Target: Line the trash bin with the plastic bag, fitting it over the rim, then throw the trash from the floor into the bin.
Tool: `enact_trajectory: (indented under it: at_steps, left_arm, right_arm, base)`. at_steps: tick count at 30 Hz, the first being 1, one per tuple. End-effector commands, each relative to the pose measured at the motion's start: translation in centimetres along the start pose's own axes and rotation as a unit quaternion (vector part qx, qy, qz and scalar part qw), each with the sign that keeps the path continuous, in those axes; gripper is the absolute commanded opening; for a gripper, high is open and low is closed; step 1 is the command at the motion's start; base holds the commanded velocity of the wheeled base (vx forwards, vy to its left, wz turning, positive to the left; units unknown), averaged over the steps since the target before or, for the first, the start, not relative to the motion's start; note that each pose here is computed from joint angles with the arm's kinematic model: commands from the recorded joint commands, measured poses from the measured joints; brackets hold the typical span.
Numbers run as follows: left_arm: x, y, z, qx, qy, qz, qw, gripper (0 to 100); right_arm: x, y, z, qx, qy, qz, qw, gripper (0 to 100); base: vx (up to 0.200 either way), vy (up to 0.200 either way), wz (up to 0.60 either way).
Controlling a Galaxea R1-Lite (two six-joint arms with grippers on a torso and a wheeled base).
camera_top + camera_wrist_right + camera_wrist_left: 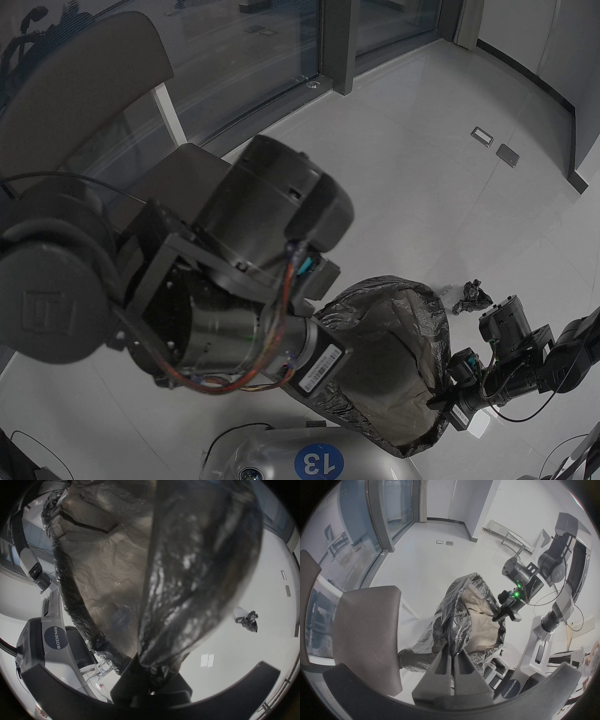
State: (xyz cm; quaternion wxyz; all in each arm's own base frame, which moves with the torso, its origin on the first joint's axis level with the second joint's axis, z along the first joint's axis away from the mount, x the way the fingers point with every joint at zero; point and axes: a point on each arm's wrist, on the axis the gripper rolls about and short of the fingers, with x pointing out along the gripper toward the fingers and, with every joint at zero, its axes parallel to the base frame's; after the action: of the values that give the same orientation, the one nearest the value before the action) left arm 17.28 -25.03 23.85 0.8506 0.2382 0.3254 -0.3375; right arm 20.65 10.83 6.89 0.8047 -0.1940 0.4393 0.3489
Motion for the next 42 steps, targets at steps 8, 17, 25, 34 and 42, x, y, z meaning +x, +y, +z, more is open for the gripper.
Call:
enact_trajectory:
  at_steps: [8, 17, 25, 34, 42]
  left_arm:
    - [7.9, -1.5, 2.7, -0.012, 0.02, -0.061, 0.9979, 0]
    - [15.5, 0.0, 3.6, -0.049, -0.02, -0.08, 0.9954, 0]
    - [20.2, -0.9, 4.2, -0.108, -0.026, -0.106, 0.9881, 0]
    - [23.6, -2.3, 5.5, -0.152, -0.046, -0.133, 0.9783, 0]
    - [28.0, -4.3, 2.3, -0.222, 0.027, -0.142, 0.9643, 0]
  right_arm:
    - [0.3, -2.0, -3.3, 0.062, 0.053, -0.019, 0.9965, 0]
    - [-0.3, -3.7, -4.7, 0.105, 0.059, -0.046, 0.9917, 0]
    - [-1.0, -3.8, -6.0, 0.12, 0.05, -0.073, 0.9887, 0]
    - [-2.4, -3.7, -7.8, 0.14, 0.024, -0.11, 0.9837, 0]
    - [-3.7, -3.5, -8.2, 0.149, 0.01, -0.137, 0.9793, 0]
  base:
    - [0.0, 0.0, 0.0]
    - [0.0, 0.0, 0.0]
    - [0.0, 0.0, 0.0]
    - [0.0, 0.0, 0.0]
    - [0.0, 0.0, 0.0]
